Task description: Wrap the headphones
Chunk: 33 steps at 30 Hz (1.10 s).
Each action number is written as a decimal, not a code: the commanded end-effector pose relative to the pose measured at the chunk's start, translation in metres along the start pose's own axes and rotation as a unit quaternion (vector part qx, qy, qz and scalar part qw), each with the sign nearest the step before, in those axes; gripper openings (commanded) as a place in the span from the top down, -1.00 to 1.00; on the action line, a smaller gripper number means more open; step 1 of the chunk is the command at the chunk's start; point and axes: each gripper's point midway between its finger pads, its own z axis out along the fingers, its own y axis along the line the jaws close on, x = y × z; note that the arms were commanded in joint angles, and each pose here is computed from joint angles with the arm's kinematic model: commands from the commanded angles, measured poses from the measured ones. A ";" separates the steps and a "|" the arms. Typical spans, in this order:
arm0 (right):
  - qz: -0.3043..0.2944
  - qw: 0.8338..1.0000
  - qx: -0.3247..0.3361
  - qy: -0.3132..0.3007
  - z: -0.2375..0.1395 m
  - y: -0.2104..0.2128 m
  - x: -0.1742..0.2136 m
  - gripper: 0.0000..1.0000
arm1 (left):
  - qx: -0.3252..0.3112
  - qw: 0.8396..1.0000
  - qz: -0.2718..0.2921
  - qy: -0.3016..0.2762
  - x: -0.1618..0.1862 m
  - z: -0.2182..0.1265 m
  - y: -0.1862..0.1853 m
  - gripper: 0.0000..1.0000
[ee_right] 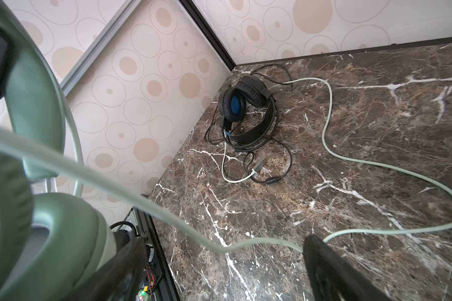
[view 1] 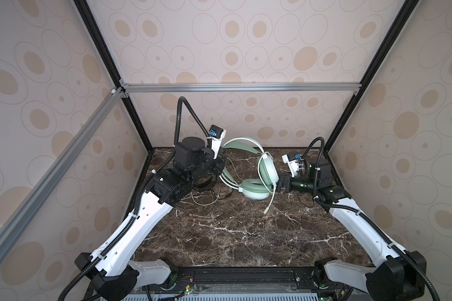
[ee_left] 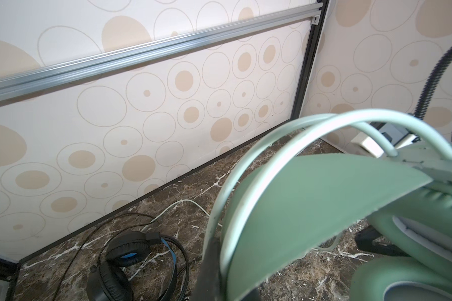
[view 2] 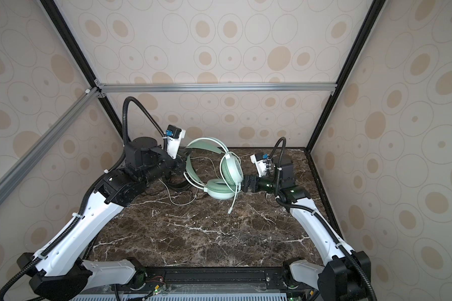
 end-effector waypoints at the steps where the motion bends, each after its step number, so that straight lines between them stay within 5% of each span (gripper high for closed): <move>1: -0.007 1.000 -0.022 -0.008 0.006 0.006 -0.007 -0.92 | 0.023 0.996 -0.033 -0.085 -0.054 -0.021 -0.003 1.00; 9: 0.010 0.999 -0.038 -0.015 0.014 0.004 -0.012 -0.85 | 0.041 0.994 -0.038 -0.097 -0.067 -0.026 -0.008 1.00; 21: 0.016 0.998 -0.055 -0.032 0.014 0.013 -0.028 -0.19 | 0.065 0.991 -0.055 -0.103 -0.068 -0.021 -0.017 1.00; 33: 0.020 0.998 -0.054 -0.029 0.014 0.012 -0.026 -0.14 | 0.074 0.989 -0.065 -0.109 -0.067 -0.019 -0.019 1.00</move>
